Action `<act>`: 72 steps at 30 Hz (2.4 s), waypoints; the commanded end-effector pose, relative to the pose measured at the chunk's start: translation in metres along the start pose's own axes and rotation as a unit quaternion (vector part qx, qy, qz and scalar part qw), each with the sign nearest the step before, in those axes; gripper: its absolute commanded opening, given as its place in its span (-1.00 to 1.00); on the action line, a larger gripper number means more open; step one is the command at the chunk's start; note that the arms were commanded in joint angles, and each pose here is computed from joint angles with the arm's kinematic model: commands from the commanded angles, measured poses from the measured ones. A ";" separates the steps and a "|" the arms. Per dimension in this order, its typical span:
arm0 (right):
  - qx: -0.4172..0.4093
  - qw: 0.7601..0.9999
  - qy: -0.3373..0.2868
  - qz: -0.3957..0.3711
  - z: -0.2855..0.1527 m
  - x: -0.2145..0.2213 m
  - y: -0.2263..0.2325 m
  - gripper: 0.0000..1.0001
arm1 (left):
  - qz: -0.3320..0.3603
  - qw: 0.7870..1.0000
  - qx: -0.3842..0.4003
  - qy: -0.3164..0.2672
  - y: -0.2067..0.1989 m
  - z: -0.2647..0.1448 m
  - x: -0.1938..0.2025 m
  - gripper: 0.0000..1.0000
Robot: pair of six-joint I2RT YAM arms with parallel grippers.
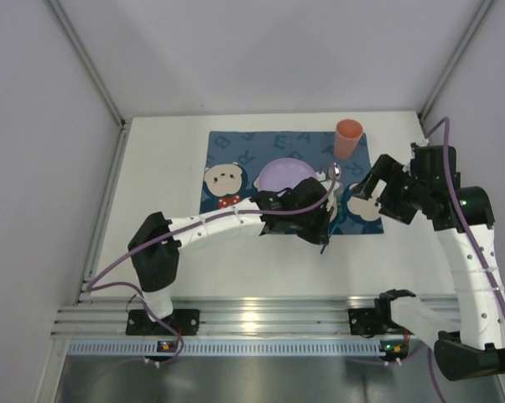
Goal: Set the dinner table for one person
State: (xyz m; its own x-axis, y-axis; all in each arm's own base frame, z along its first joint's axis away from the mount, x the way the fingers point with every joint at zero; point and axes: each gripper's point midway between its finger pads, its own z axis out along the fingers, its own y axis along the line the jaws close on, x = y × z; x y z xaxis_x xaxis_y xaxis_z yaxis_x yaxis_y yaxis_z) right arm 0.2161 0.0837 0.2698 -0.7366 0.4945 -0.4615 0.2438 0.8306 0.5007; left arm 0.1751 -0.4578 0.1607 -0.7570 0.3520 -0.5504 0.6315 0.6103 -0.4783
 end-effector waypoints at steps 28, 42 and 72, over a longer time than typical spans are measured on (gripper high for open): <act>0.046 0.998 -0.008 -0.035 -0.011 0.000 -0.022 0.99 | -0.255 0.955 0.081 -0.132 0.306 -0.129 -0.047 -1.00; 0.060 0.997 -0.004 -0.040 -0.008 0.001 -0.030 1.00 | -0.340 0.937 0.066 -0.055 0.362 -0.106 -0.001 -1.00; 0.045 0.997 -0.005 -0.066 -0.020 0.021 -0.040 0.99 | -0.303 0.924 -0.217 -0.086 0.363 -0.202 0.021 0.33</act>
State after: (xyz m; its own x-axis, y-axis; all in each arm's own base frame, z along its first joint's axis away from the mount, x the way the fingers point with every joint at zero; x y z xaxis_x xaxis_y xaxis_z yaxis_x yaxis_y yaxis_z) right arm 0.1827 0.0568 0.2533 -0.7599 0.3987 -0.5134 0.2229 0.9018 0.3703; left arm 0.3622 -0.1010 0.0898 -0.9274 -0.2243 -0.2994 -0.0492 0.8665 -0.4967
